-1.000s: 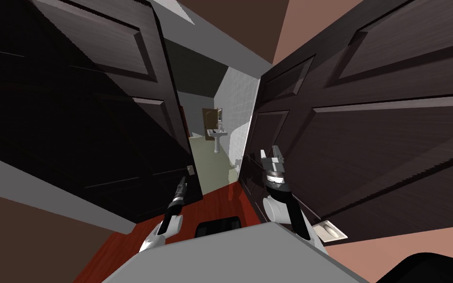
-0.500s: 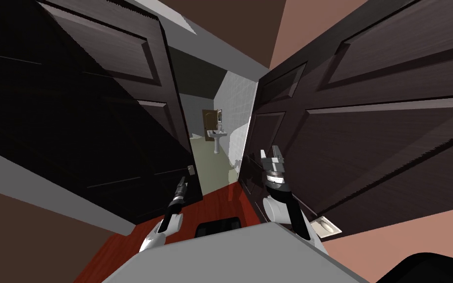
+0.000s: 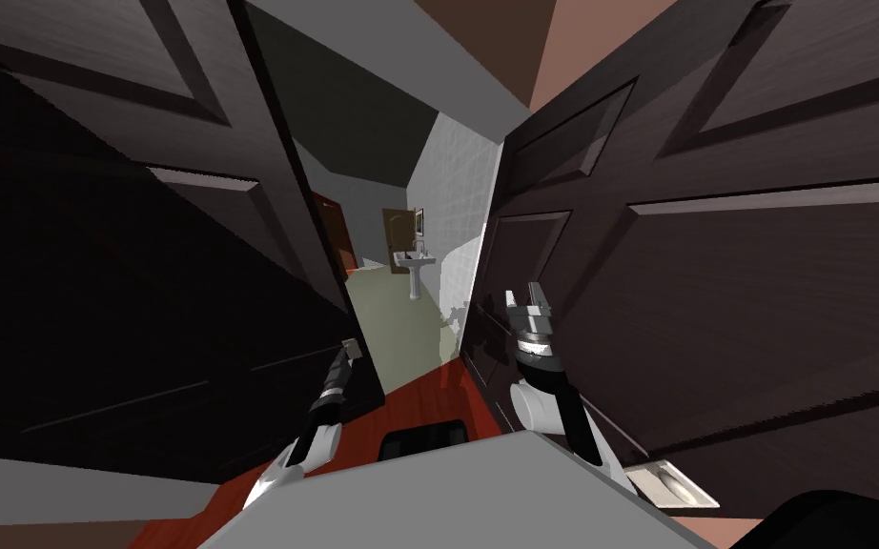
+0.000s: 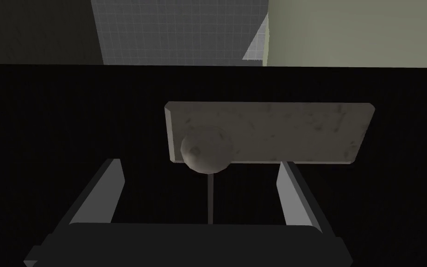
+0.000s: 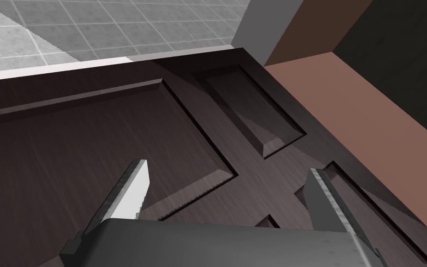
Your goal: Pull the door open
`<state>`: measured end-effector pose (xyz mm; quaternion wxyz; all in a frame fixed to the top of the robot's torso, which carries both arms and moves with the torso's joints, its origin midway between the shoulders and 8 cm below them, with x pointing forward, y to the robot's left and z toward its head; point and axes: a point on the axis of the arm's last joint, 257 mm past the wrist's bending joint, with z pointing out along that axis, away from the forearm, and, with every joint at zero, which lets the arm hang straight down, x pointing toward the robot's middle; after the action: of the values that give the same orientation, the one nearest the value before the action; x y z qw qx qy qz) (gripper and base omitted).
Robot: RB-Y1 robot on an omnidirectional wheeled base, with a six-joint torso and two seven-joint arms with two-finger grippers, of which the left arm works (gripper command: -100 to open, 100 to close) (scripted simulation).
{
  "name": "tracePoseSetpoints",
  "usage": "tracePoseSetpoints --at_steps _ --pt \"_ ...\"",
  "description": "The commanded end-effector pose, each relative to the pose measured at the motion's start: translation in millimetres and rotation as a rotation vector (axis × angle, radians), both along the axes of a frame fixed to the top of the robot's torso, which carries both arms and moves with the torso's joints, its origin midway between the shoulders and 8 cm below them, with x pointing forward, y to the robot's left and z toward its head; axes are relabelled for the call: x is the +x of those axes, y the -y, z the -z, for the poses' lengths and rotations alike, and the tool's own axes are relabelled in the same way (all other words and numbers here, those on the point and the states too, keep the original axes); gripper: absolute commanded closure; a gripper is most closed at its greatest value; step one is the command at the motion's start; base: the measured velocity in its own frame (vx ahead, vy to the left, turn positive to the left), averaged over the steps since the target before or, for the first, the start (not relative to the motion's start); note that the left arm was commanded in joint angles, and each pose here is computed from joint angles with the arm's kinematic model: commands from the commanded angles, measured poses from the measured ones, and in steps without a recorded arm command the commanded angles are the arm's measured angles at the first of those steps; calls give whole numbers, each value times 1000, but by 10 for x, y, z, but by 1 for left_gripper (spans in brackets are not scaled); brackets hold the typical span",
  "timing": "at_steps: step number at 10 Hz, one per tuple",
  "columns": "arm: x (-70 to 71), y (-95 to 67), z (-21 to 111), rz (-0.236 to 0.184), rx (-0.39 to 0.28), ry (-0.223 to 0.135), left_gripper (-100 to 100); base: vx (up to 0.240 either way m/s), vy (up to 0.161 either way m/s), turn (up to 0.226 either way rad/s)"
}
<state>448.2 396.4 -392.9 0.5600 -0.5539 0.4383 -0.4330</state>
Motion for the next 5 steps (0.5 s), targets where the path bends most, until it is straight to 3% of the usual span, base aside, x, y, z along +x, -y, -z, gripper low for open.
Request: tracePoseSetpoints --at_steps 1,2,4,5 --pt "-65 -157 -7 -16 0 1 -100 219 40 -99" --pt "-107 -251 -13 -26 0 2 -100 218 56 -91" --pt "-99 -219 1 -23 -1 2 -100 89 0 -8" --pt "-99 -219 1 -23 -1 2 100 0 0 0"
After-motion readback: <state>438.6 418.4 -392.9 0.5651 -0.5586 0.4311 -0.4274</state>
